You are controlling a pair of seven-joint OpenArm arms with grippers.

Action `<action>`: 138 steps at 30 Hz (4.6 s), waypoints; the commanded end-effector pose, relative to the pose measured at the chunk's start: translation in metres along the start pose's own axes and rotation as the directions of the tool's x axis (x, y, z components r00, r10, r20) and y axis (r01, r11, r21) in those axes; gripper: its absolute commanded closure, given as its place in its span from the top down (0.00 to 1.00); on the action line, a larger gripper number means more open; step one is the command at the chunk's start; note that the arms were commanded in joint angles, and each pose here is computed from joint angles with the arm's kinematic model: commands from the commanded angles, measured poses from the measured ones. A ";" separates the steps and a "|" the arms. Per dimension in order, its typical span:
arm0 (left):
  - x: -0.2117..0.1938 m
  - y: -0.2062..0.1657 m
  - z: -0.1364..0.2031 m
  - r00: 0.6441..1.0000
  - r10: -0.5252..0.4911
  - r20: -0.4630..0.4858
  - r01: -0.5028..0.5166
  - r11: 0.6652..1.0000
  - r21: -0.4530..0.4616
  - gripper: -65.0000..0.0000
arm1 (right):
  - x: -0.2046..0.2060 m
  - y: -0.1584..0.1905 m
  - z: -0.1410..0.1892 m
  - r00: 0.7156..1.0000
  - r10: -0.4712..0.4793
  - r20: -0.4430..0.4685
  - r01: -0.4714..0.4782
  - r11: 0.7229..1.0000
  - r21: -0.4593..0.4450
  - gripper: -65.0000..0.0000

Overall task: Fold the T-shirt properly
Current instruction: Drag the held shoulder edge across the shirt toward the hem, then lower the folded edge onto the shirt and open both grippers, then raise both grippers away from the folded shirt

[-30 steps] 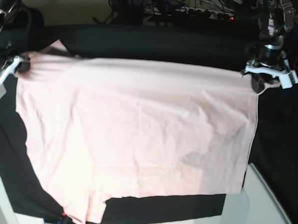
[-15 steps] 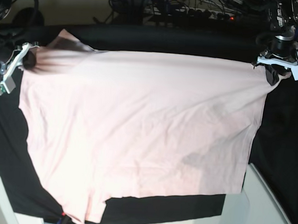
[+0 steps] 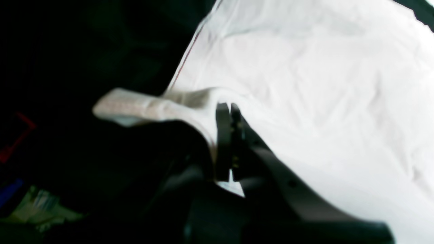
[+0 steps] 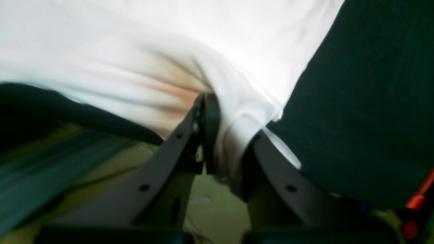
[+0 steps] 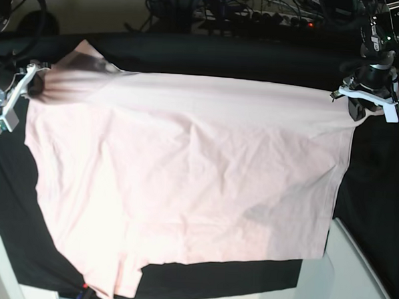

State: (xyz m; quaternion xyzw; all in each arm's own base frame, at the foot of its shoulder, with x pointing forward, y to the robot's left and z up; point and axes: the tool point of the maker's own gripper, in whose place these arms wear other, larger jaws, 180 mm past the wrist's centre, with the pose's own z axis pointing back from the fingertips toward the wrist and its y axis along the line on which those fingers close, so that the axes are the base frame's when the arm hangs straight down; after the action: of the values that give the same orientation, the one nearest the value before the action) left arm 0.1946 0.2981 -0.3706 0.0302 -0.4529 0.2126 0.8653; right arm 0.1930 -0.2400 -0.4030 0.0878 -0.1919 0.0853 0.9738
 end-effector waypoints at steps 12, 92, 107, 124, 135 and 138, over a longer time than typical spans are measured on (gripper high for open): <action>0.034 -0.018 -0.016 1.000 0.004 0.004 -0.004 0.999 -0.034 0.00 | 0.040 -0.007 0.001 0.996 -0.040 0.085 0.040 0.999 -0.009 0.00; 0.131 0.040 -0.077 0.968 0.209 0.136 -0.219 0.974 0.066 0.54 | 0.113 -0.075 0.021 0.845 -0.303 0.440 0.341 0.940 -0.007 0.65; 0.025 0.075 -0.010 0.996 0.090 0.024 -0.092 0.978 0.187 0.00 | -0.021 0.009 -0.038 0.781 -0.587 0.213 0.571 0.809 0.140 0.65; 0.009 0.085 -0.007 0.995 0.100 -0.014 -0.094 0.973 0.212 0.00 | -0.034 0.058 -0.089 0.811 -0.584 0.037 0.552 0.784 0.285 0.64; 0.007 0.086 -0.008 0.995 0.102 -0.017 -0.096 0.972 0.214 0.00 | -0.018 0.062 -0.091 0.827 -0.560 0.048 0.521 0.796 0.307 0.13; 0.007 0.086 -0.008 0.995 0.102 -0.017 -0.096 0.972 0.214 0.00 | -0.018 0.063 -0.091 0.828 -0.559 0.044 0.521 0.796 0.307 0.13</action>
State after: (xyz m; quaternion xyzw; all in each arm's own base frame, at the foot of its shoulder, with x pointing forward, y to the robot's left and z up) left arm 0.1665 0.3724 -0.3925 0.0861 -0.4004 0.3111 0.8576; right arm 0.1880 -0.1591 -0.4912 0.2812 -0.1919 -0.1795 0.9230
